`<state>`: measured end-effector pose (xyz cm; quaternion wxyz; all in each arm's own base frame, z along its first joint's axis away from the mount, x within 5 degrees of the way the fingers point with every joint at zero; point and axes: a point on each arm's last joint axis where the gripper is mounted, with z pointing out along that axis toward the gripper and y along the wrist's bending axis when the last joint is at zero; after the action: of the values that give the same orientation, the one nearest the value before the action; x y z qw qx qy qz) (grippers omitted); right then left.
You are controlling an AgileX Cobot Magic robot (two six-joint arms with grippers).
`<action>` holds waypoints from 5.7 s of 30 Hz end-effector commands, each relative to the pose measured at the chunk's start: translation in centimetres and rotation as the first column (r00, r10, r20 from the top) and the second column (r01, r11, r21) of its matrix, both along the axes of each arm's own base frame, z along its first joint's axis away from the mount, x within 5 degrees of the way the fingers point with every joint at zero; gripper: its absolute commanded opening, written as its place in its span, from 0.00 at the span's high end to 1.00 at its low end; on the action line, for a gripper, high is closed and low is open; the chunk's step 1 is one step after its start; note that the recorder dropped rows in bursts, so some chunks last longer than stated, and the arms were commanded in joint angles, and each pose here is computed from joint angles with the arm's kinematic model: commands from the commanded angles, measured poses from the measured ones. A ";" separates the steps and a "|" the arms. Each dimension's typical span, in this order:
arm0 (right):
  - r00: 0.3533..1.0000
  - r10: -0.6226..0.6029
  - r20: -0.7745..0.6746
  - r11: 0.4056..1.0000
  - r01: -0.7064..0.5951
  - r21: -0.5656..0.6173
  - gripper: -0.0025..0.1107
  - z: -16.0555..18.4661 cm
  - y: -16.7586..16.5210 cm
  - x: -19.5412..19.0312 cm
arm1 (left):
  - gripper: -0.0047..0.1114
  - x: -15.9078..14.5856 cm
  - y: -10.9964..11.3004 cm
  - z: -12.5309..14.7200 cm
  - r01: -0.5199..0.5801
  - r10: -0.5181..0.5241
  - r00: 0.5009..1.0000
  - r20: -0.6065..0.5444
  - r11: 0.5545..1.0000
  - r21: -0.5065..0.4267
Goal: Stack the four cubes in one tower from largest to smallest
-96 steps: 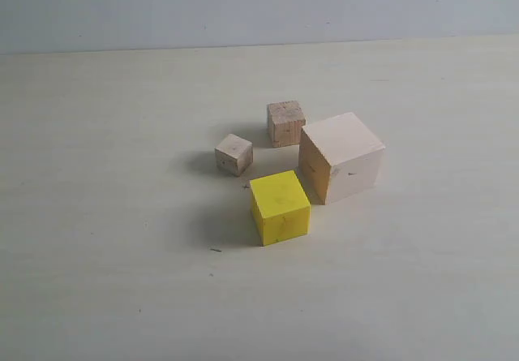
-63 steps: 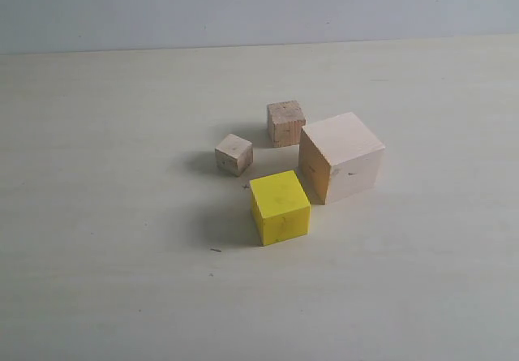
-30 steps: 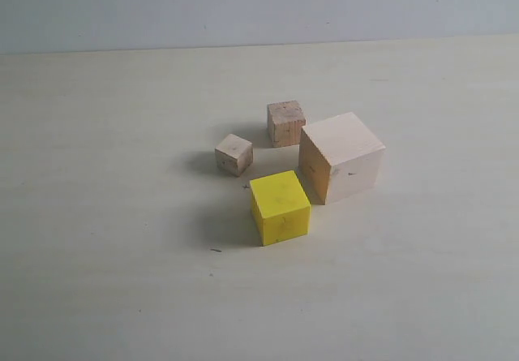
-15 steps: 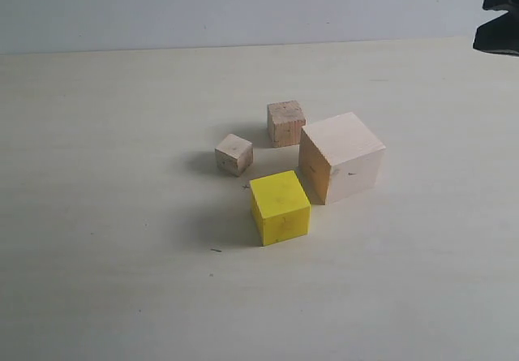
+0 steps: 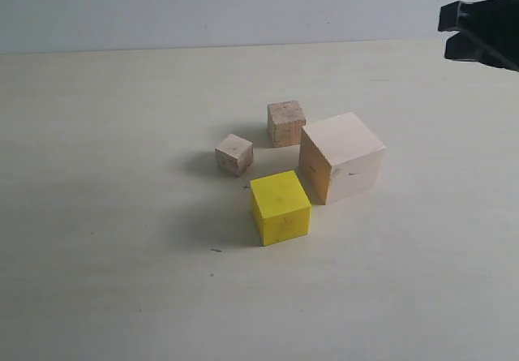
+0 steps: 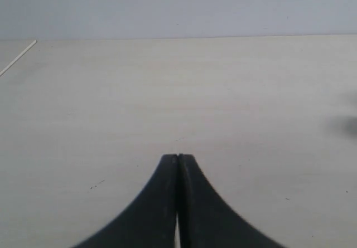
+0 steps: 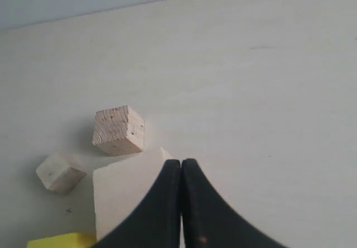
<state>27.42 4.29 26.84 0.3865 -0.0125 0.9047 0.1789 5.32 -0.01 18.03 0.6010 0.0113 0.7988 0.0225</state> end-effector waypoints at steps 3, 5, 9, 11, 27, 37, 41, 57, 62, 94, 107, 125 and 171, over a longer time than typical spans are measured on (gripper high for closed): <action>0.996 0.067 -0.063 0.995 -0.071 -0.071 0.98 -1.7 0.5 1.2 | 0.96 0.0 0.0 0.0 0.002 -0.002 1.000 0.007 1.000 -0.007; 0.995 0.067 -0.073 0.995 -0.072 -0.071 0.98 -2.1 0.5 1.4 | 0.96 0.0 0.0 0.0 0.002 -0.002 1.000 0.007 1.000 -0.007; 0.995 0.068 -0.077 0.995 -0.074 -0.068 0.98 -2.1 0.5 1.4 | 0.96 0.0 0.0 0.0 0.002 -0.002 1.000 0.007 1.000 -0.007; 0.994 0.073 -0.082 0.995 -0.078 -0.065 0.98 -2.1 0.5 1.3 | 0.96 0.0 0.0 0.0 0.002 -0.002 1.000 0.007 1.000 -0.007; 0.994 0.077 -0.078 0.994 -0.083 -0.075 0.98 -2.1 0.5 1.3 | 0.96 0.3 0.3 3.1 -0.035 0.029 0.941 0.337 0.999 0.012; 0.991 0.096 -0.088 0.983 -0.108 -0.148 0.98 -2.9 0.2 1.7 | 0.96 0.0 0.5 4.9 -0.059 0.045 0.855 0.516 0.998 0.012; 0.988 0.075 -0.132 0.984 -0.094 -0.148 0.98 -4.8 0.1 2.6 | 0.96 0.0 0.5 4.9 -0.027 0.081 0.849 0.523 0.993 -0.111; 0.957 0.093 -0.275 0.992 -0.114 -0.061 0.98 -8.2 1.0 6.2 | 0.96 3.1 0.0 6.2 -0.011 0.068 0.983 0.170 0.948 -0.317; 0.945 0.102 -0.311 0.991 -0.124 -0.053 0.98 -9.4 1.2 7.1 | 0.96 5.3 -1.5 8.4 0.083 -0.079 0.997 0.026 0.952 -0.294; 0.757 0.432 -0.491 0.878 -0.476 0.039 0.98 -12.2 9.4 4.9 | 0.96 9.5 -8.8 7.8 0.255 -0.417 0.863 -0.285 0.847 -0.466; 0.762 0.461 -0.454 0.855 -0.518 -0.002 0.98 -12.0 13.1 3.7 | 0.96 9.3 -8.8 7.6 0.251 -0.424 0.848 -0.319 0.850 -0.464; 0.873 0.335 -0.353 0.875 -0.428 -0.227 0.98 -7.2 12.7 8.1 | 0.96 8.7 -8.8 6.8 0.235 -0.440 0.801 -0.406 0.854 -0.464; 0.539 0.615 -0.575 0.706 -0.701 0.097 0.98 -8.1 22.9 -0.5 | 0.96 8.2 -8.8 6.4 0.310 -0.477 0.750 -0.459 0.866 -0.393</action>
<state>26.66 26.95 19.18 -0.0096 -0.3276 0.9143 0.2381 13.57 -8.68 24.28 0.3378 0.0933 0.9091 -0.2250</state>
